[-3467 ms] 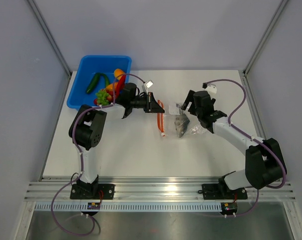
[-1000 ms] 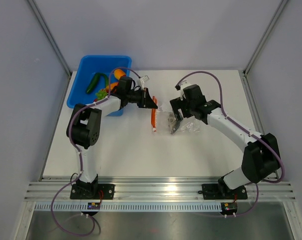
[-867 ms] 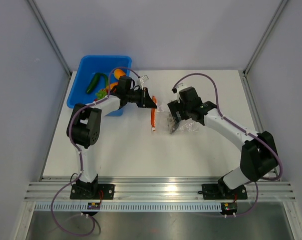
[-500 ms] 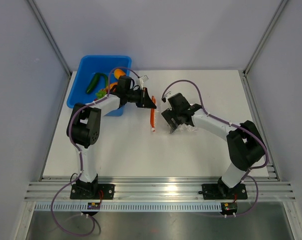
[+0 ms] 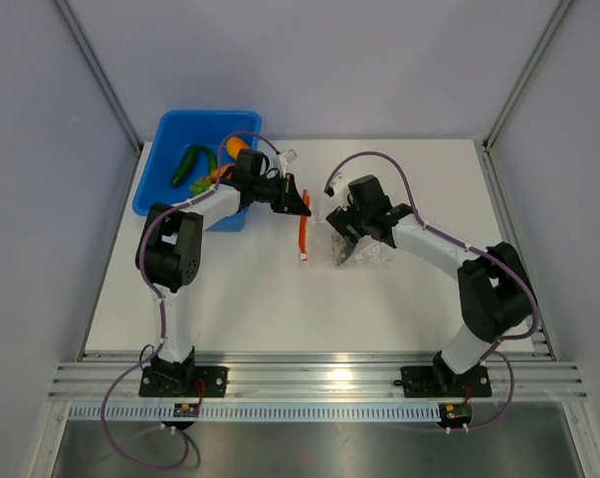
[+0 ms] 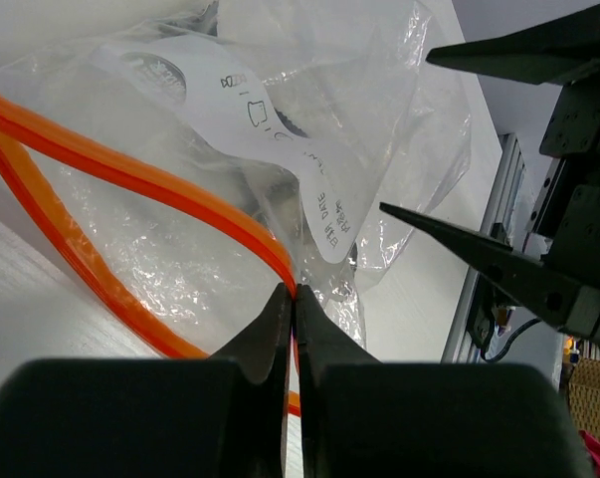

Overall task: Open the zip-top bag and remove the fake food
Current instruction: Pick up the fake fish from the zipper food storage bag.

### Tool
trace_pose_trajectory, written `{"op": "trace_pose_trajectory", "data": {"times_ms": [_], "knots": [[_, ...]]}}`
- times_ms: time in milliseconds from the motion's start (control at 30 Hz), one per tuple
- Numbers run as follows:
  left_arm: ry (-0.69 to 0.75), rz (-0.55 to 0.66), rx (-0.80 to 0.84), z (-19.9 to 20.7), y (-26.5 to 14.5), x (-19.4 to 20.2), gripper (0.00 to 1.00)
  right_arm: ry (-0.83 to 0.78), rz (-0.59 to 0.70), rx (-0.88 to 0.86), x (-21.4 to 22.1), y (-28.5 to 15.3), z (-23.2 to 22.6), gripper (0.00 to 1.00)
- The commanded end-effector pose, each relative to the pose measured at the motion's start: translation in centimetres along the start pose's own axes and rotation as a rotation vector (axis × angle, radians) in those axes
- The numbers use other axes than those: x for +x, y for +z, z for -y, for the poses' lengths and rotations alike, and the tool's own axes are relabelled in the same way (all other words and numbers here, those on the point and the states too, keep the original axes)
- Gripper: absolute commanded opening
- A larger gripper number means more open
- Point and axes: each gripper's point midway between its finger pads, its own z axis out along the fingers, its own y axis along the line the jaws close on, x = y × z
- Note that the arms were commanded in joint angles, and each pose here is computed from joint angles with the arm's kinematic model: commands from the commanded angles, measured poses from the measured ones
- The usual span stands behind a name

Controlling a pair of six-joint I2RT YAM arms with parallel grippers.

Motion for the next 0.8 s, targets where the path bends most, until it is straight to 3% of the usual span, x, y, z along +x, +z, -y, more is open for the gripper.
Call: {"op": "trace_pose_trajectory", "data": {"times_ms": [0,133,400,533,633,667,733,767], "knots": [[0.044,0.013,0.012,0.3,-0.2,-1.3,0.02,-0.025,0.093,-0.053,-2.5,0.2,0.8,0.95],[0.045,0.013,0.018,0.5,-0.2,-1.5,0.02,-0.028,0.089,-0.122,-2.2,0.9,0.1,0.81],[0.037,0.013,0.033,1.0,-0.3,-1.8,0.02,-0.031,0.116,-0.192,-2.7,1.3,-1.2,0.74],[0.04,0.013,0.048,1.8,-0.4,-1.9,0.02,-0.023,0.113,-0.187,-3.0,1.7,-1.0,0.44],[0.032,0.007,0.062,2.3,-0.2,-1.8,0.02,-0.018,0.112,-0.195,-3.1,1.8,-1.3,0.37],[0.03,0.006,0.068,2.5,-0.2,-1.8,0.02,-0.013,0.116,-0.193,-3.2,1.8,-1.3,0.19],[0.035,0.002,0.072,2.9,-0.2,-1.6,0.02,-0.004,0.127,-0.19,-3.3,1.6,-1.2,0.01],[0.041,0.004,0.067,3.0,-0.2,-1.6,0.04,0.003,0.144,-0.185,-3.6,1.3,-1.1,0.0]]}}
